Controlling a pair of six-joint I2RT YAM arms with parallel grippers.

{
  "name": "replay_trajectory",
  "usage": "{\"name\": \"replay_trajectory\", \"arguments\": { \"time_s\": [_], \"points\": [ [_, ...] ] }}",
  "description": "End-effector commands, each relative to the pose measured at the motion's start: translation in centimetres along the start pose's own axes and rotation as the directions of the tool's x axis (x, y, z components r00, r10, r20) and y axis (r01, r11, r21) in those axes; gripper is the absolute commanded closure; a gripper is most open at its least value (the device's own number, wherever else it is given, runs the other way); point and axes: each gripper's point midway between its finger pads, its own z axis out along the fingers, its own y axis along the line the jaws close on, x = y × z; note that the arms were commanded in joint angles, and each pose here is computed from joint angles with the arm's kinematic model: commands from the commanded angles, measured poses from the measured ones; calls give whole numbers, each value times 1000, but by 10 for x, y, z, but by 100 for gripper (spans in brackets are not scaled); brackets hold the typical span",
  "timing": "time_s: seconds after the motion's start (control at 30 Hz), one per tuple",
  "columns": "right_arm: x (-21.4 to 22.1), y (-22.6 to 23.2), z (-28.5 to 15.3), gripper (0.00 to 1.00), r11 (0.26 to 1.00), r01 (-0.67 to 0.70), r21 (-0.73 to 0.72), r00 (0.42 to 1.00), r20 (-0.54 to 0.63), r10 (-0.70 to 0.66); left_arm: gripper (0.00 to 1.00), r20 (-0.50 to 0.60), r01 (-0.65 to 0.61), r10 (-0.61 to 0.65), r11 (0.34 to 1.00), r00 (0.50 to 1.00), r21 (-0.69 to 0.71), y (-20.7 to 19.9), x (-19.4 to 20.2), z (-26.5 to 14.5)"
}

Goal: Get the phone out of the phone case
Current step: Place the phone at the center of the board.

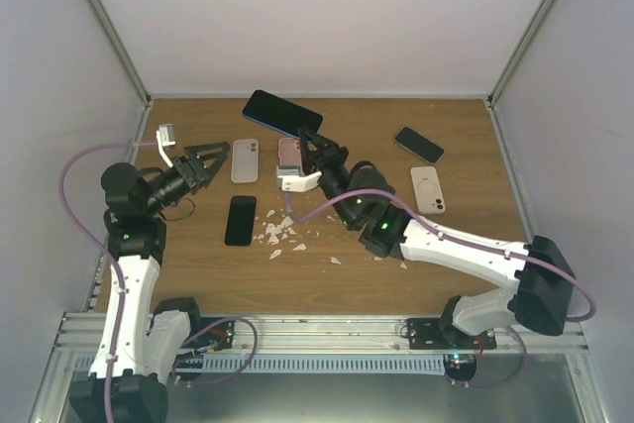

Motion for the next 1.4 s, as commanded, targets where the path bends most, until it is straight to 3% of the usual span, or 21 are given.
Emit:
{"name": "replay_trajectory", "arguments": {
  "time_s": [0.0, 0.3, 0.53, 0.7, 0.93, 1.37],
  "points": [
    [-14, -26, -6, 100, 991, 3, 133, 1000, 4, -3, 20, 11, 46, -47, 997, 999, 59, -7, 6, -6],
    [-46, -3, 1, 100, 994, 13, 112, 1000, 13, -15, 18, 81, 65, -70, 996, 994, 68, 7, 8, -10],
    [-61, 10, 16, 100, 993, -12, 117, 1000, -13, 14, 15, 235, 78, -92, 995, 968, 69, 15, -15, -13],
    [-73, 19, 22, 99, 993, -36, 111, 999, -25, 39, 16, 255, 149, -162, 986, 953, 69, 27, -24, -8],
    [-86, 28, 30, 100, 993, -55, 101, 998, -27, 58, 39, 246, 240, -246, 969, 937, 55, 43, -28, 0],
    [-96, 47, 34, 100, 997, -45, 65, 999, -26, 46, 74, 269, 300, -290, 954, 918, 6, 56, -34, 3]
  ]
}}
